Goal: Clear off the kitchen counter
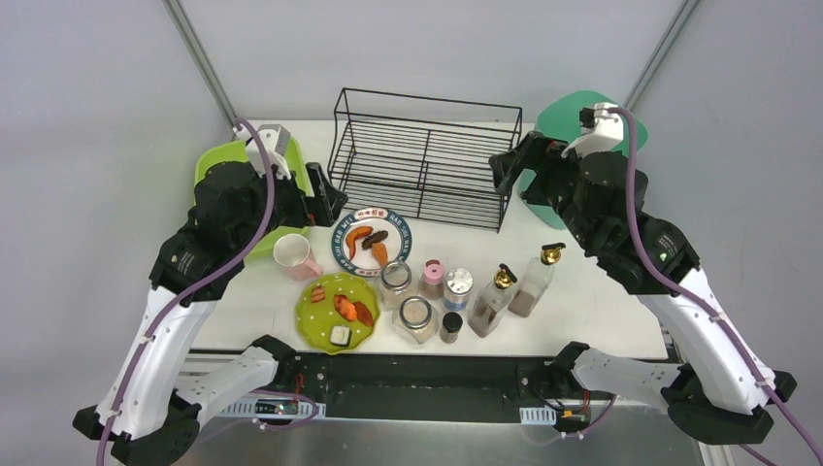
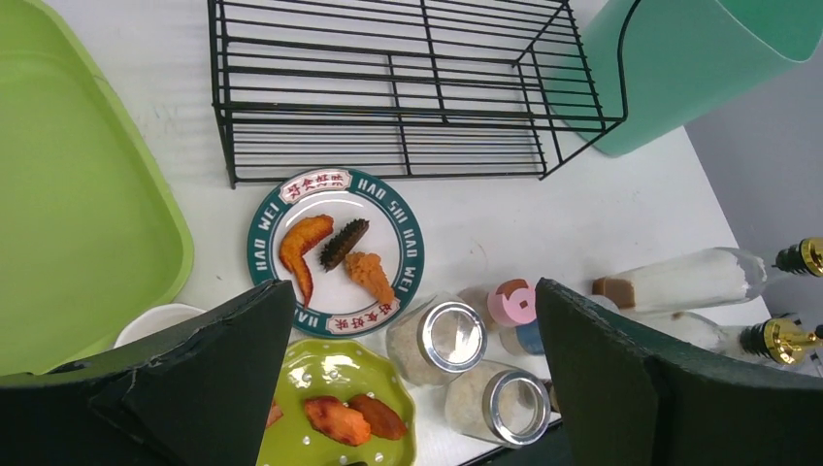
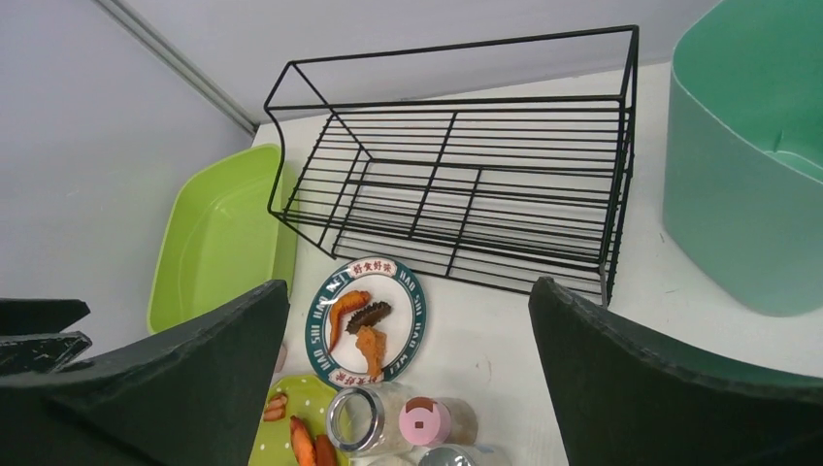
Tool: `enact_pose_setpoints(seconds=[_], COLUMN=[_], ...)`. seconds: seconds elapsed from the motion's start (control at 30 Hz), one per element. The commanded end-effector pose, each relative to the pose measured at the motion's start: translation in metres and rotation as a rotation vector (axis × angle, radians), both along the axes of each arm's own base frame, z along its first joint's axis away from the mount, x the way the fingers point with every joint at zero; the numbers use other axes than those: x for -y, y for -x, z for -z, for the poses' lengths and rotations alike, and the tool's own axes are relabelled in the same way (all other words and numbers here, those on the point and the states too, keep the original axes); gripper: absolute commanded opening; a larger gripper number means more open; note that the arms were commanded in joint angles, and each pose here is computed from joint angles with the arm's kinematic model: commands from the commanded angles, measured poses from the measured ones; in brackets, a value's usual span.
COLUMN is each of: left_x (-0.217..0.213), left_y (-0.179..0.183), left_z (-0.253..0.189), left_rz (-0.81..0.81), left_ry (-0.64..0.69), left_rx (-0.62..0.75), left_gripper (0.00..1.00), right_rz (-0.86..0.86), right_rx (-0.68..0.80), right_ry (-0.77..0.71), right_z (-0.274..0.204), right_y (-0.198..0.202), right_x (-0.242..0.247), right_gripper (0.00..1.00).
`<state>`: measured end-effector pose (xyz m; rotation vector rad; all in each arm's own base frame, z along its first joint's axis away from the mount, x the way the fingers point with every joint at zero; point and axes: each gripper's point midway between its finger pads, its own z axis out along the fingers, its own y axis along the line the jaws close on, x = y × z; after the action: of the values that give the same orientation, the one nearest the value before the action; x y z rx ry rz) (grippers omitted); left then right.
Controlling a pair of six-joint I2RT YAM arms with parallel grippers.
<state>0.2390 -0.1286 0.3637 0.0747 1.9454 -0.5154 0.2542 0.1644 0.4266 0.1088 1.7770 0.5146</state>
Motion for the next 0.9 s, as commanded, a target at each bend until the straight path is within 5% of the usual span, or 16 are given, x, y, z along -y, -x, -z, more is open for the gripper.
enact_pose_setpoints(seconds=[0.0,0.87], left_x=[-0.009,-0.001], left_y=[0.007,0.031], left_z=[-0.010,0.065], left_rz=[-0.005,0.095], left_ry=[-0.027,-0.082], left_rx=[0.064,-0.137], left_gripper=[1.00,1.00], right_rz=[-0.071,0.115], right_rx=[-0.003,-0.273], right_ry=[0.000,0.104], right_z=[-0.004,0.097], right_y=[0.020,0.110], right_x=[0.003,0.117], right_gripper=[0.99,0.99])
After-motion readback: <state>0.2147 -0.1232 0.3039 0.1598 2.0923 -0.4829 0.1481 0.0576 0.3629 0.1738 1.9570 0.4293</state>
